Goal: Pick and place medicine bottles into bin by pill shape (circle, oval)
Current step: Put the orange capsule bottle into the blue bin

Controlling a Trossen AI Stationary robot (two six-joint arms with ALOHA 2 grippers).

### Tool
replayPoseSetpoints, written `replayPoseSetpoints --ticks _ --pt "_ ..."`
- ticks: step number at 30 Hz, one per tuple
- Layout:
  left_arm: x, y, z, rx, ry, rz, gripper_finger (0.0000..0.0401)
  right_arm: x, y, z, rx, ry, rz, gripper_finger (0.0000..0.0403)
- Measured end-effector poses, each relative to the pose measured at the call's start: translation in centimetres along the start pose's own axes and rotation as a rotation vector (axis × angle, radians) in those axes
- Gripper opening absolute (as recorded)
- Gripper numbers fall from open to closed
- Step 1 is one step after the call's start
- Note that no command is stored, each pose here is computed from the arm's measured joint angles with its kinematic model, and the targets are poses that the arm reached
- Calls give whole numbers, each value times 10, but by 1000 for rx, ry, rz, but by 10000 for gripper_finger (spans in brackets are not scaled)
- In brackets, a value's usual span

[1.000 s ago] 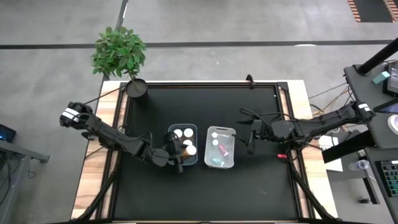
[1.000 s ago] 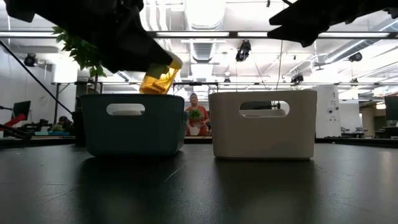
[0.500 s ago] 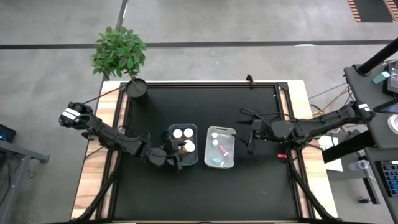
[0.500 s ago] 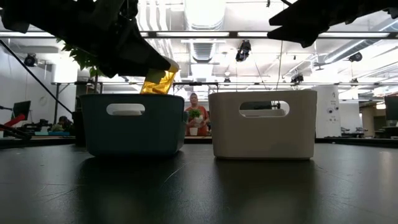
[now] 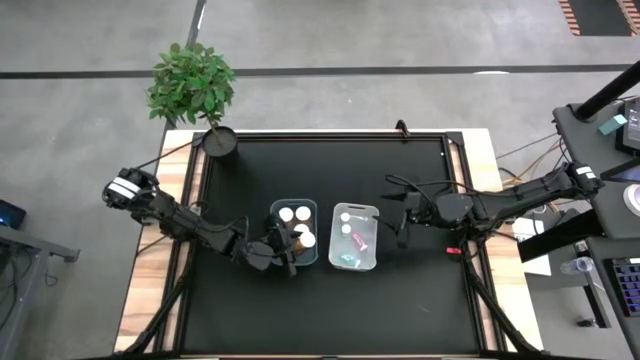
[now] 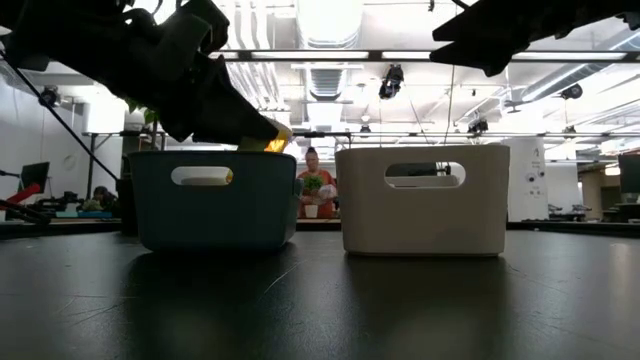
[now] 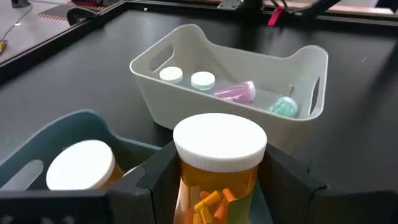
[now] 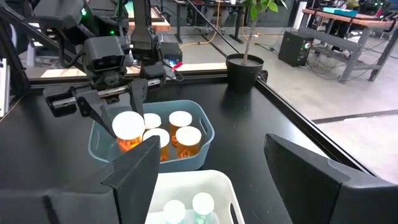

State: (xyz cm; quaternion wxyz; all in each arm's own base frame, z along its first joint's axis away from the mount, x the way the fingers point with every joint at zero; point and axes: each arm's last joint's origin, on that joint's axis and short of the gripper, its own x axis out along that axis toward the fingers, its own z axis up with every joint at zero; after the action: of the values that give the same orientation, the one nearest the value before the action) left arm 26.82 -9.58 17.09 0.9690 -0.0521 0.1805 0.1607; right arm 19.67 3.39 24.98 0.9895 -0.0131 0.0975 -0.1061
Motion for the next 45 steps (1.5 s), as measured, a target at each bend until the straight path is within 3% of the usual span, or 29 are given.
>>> replayPoseSetpoints --ticks 7,16,30,38,42,45 --pt "0 0 0 1 1 0 174 0 0 0 8 1 0 276" --pt "0 0 0 -1 -1 -1 207 0 0 0 7 0 0 276" --pt "0 0 1 -1 -1 -2 210 -1 0 1 11 -9 7 276" --pt "-4 0 5 -4 -14 -19 211 -9 -1 13 81 -94 112 276" --pt "-5 -2 6 -11 -5 -51 211 -13 -3 24 294 -183 143 276" --pt "-6 -3 6 -10 -3 -64 211 -16 -2 29 309 -221 223 276"
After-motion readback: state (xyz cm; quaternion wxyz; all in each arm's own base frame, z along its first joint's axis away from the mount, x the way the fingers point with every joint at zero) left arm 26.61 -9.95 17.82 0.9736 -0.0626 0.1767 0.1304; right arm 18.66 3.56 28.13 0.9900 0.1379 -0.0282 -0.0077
